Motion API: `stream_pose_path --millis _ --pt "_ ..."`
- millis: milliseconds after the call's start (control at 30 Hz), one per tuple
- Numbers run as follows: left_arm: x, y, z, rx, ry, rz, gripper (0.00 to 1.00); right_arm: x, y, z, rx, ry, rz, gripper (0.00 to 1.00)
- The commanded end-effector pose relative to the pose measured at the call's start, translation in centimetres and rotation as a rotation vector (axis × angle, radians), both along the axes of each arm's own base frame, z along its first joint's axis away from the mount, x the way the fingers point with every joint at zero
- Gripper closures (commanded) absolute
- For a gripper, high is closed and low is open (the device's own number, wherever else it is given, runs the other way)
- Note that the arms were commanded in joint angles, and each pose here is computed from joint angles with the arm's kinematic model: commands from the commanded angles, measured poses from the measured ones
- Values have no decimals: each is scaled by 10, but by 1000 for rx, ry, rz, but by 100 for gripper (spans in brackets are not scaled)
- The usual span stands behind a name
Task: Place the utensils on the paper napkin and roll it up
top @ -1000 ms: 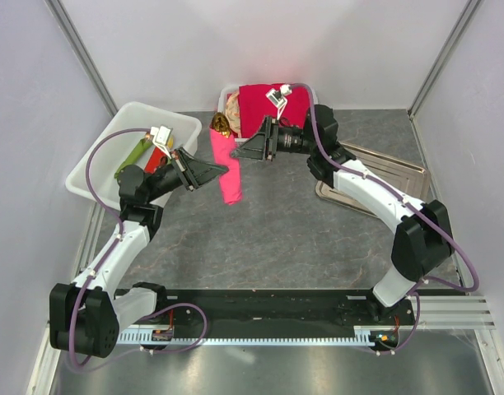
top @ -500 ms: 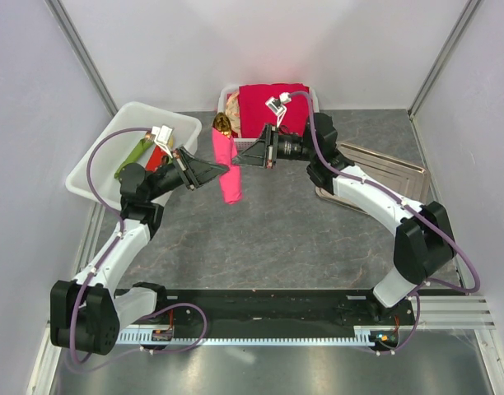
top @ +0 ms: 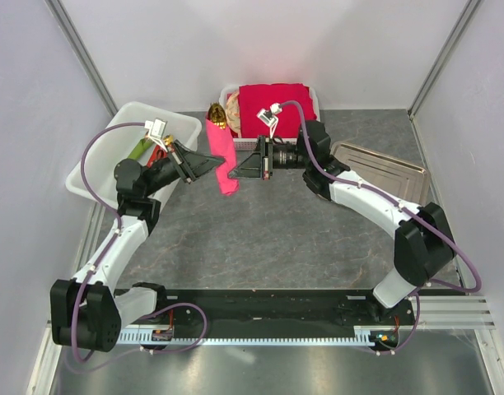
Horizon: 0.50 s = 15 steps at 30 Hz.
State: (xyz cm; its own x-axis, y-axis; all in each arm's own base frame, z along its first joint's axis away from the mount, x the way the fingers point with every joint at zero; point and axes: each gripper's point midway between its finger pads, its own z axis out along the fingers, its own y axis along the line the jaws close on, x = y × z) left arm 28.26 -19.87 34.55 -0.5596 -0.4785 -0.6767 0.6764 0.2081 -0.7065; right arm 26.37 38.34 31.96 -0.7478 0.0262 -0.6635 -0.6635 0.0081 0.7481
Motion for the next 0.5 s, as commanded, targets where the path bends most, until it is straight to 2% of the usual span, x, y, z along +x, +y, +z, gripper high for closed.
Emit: stream_pose_path --millis 0,67,100,133,167,200,233,367,467 --pt "1 5 29 -10 -130 35 98 -14 -1 18 43 -75 38 100" --pt "1 6 29 -9 -130 37 98 -13 -1 17 39 -75 37 98" --pt "2 6 30 -10 -132 38 98 -12 -1 16 34 -73 37 90" --pt "2 7 31 -11 -135 41 98 -12 -1 12 18 -66 33 70" --pt "2 7 31 -11 -137 42 98 -13 -1 11 11 -61 33 57" --pt "3 8 32 -10 -138 43 98 -13 -2 9 6 -54 32 47" --pt "3 8 32 -11 -137 44 98 -15 -1 7 4 -50 35 42" --pt "5 8 33 -12 -138 47 98 -24 1 1 -4 -42 61 42" --pt "5 8 32 -10 -137 46 98 -31 4 -3 -8 -38 78 53"
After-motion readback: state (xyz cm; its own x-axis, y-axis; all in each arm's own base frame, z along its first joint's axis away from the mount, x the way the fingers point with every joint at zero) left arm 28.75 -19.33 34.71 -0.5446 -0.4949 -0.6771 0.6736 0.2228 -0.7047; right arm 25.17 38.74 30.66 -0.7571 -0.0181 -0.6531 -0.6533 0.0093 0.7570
